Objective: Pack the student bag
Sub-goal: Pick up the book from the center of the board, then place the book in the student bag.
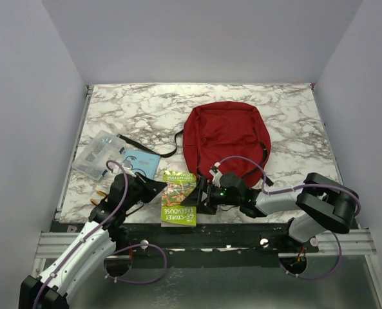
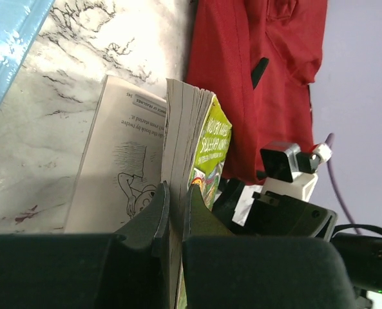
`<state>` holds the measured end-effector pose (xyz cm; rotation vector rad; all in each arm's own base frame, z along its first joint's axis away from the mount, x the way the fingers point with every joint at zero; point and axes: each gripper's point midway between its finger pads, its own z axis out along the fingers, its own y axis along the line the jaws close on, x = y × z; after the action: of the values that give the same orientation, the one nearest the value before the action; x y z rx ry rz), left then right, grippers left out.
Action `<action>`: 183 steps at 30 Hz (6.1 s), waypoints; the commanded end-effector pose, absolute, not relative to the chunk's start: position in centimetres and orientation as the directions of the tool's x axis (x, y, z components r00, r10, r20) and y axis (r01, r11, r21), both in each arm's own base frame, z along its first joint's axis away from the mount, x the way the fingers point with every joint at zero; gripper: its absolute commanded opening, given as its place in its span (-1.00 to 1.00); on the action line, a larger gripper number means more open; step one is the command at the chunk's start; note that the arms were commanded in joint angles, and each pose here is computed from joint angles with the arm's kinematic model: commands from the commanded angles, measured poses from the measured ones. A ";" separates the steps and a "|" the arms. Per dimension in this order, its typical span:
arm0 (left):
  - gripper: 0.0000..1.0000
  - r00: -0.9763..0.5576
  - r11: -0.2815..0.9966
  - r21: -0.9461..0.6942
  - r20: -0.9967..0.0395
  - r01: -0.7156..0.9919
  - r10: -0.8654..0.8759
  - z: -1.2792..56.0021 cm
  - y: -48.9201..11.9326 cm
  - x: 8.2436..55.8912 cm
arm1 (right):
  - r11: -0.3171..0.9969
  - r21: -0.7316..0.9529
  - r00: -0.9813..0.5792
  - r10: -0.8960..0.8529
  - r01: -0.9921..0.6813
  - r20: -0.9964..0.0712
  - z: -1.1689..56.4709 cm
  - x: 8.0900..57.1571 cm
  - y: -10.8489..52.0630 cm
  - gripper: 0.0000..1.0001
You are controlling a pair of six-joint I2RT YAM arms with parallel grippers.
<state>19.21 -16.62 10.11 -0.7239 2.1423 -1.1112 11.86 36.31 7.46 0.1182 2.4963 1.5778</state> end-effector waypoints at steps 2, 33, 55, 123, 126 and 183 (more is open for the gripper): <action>-1.00 -0.650 0.320 -0.934 -0.146 -0.157 -0.746 13.4 -18.0 19.6 | 0.320 0.943 -0.973 0.171 -0.093 -0.153 11.0 11.8 37.4 0.63; 0.97 -0.520 0.763 -0.474 -0.827 0.439 -0.214 33.5 -15.9 21.6 | 0.208 0.685 -0.698 0.013 -0.698 -0.716 28.4 18.4 32.7 -0.99; 0.97 -0.698 -0.029 -0.716 -0.670 0.697 -0.253 40.0 -22.6 13.4 | -0.276 0.479 -0.504 0.023 -0.833 -0.863 42.5 9.9 29.6 -0.99; 0.65 -0.611 0.336 -0.797 -0.602 0.502 -0.514 26.3 -24.4 21.3 | 0.812 0.583 -0.217 0.571 0.011 -0.791 32.7 31.4 16.8 -0.99; 0.61 -0.635 0.369 -0.765 -0.644 0.528 -0.426 24.5 -25.7 20.6 | 0.909 0.378 -0.168 0.406 0.177 -0.898 30.5 31.1 11.8 -0.99; -1.00 -0.611 0.523 -0.419 -0.743 0.742 0.272 22.9 -45.3 27.8 | 0.603 0.787 -0.555 0.703 0.132 -0.445 23.7 15.9 12.5 -1.00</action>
<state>28.14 -45.74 17.07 0.7593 2.2606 -0.9859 17.37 8.03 23.08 0.5882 2.0114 0.5482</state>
